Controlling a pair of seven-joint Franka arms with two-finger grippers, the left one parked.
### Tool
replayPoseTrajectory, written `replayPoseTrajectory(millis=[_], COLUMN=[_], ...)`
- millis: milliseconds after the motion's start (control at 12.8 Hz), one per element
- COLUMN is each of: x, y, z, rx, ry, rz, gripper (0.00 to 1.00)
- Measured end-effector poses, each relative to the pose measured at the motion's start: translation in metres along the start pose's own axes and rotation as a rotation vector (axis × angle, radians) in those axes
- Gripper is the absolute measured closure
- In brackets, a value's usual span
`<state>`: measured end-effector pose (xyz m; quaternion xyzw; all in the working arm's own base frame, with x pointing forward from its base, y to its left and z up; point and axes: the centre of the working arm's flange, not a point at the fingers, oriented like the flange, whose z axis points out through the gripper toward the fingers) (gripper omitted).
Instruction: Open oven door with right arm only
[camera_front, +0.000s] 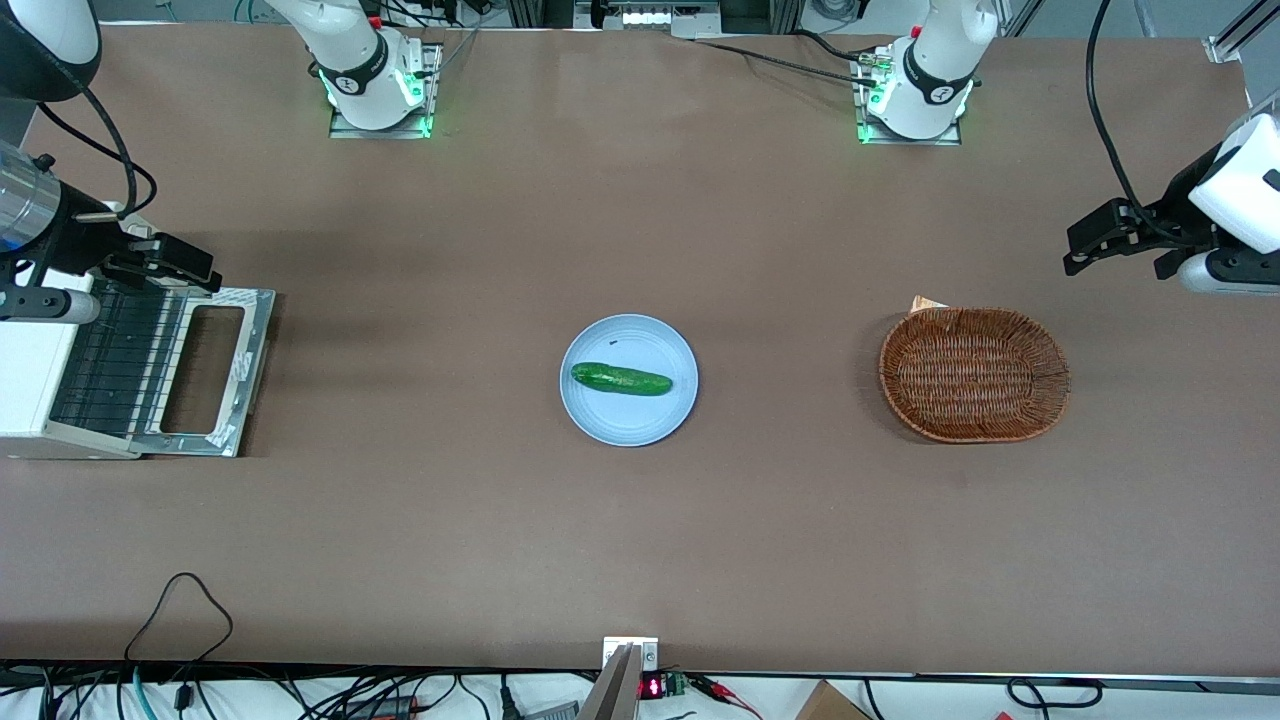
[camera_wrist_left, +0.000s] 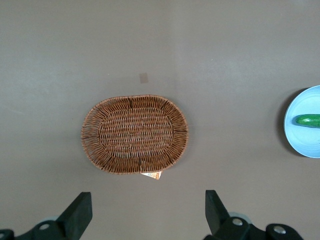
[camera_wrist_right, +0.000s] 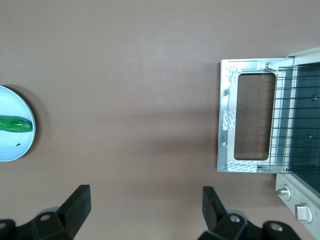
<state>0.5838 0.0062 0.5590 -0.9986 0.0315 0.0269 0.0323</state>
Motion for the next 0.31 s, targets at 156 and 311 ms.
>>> replayPoseTrajectory(millis=[156,311], x=[0.0004,0.0005], y=[0.0055,0.007], z=[-0.0004,-0.0005], rx=[0.0,0.0], ry=[0.001,0.001], rz=[0.009,0.011], gripper=[0.0,0.0])
